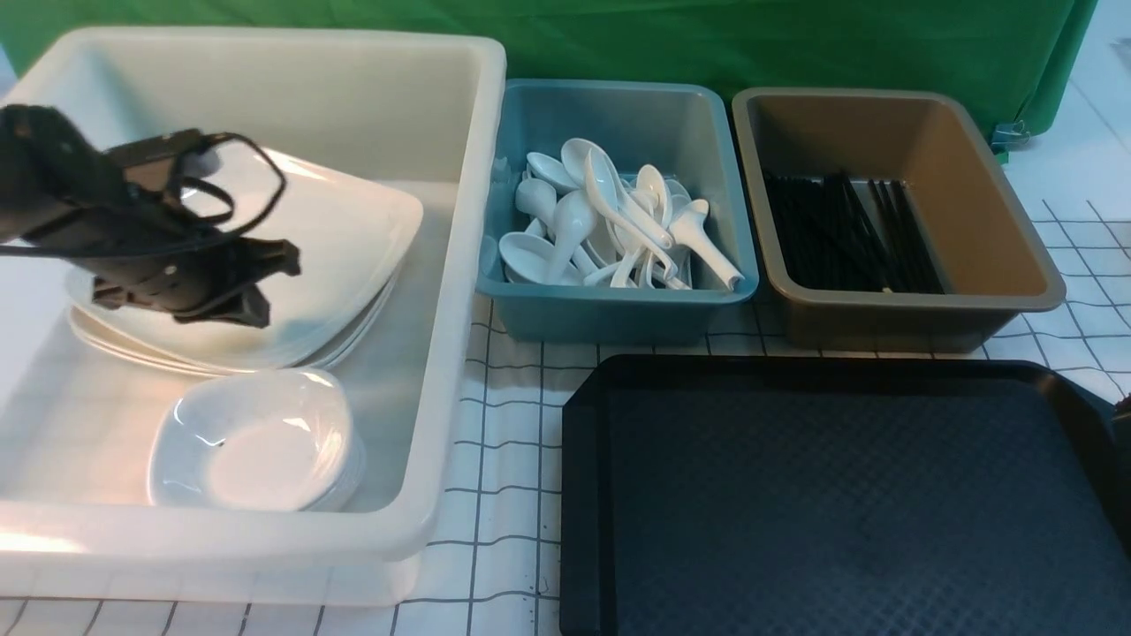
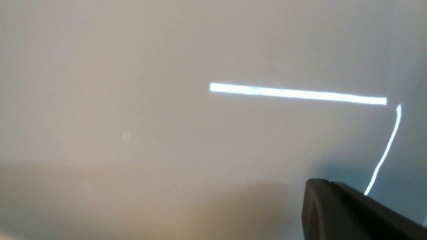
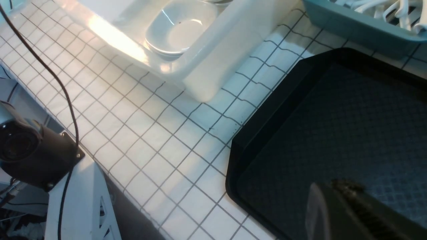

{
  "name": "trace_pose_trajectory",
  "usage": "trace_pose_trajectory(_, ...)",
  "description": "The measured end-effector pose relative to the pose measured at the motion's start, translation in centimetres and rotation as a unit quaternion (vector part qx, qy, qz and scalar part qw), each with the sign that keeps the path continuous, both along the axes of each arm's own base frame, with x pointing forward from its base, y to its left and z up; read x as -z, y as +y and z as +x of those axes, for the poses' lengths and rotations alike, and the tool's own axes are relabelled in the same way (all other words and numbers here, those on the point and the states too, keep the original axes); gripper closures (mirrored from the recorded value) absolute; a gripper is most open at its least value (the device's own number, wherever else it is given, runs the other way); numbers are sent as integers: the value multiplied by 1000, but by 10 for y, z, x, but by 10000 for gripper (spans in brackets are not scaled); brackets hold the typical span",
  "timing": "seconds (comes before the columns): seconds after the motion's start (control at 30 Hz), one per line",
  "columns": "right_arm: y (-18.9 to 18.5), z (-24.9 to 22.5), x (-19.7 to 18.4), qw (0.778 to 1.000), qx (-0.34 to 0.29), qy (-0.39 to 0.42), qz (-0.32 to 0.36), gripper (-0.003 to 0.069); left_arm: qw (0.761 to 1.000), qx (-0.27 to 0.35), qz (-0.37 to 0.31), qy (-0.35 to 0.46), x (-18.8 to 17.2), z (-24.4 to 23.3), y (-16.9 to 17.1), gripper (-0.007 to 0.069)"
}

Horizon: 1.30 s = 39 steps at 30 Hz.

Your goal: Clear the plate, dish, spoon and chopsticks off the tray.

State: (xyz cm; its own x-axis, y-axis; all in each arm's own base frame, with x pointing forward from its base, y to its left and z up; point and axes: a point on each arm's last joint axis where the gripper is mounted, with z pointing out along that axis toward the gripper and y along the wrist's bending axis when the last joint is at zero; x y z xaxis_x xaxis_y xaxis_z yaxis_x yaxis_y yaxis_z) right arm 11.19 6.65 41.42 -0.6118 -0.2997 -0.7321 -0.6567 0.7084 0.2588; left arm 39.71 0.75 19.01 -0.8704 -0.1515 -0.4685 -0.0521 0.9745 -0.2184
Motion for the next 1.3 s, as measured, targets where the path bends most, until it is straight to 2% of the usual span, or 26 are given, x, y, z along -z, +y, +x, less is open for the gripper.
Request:
trace_pose_trajectory(0.2, 0, 0, 0, 1000, 0, 0, 0, 608, 1000, 15, -5, 20, 19, 8, -23, 631)
trace_pose_trajectory(0.63, 0, 0, 0, 1000, 0, 0, 0, 603, 990, -78, -113, 15, 18, 16, -32, 627)
trace_pose_trajectory(0.73, 0, 0, 0, 1000, 0, 0, 0, 601, 988, -85, -127, 11, 13, 17, -34, 627)
trace_pose_trajectory(1.0, -1, 0, 1, 1000, 2, -1, -6, 599, 974, -112, -190, -52, -41, 30, -24, 626)
trace_pose_trajectory(1.13, -3, -2, 1, 1000, 6, -5, -16, 597, 975, -107, -178, -82, -65, 30, -11, 626)
trace_pose_trajectory(1.3, -5, -14, -2, 999, 9, -26, -20, 597, 992, -65, -66, -87, -81, 16, 23, 626)
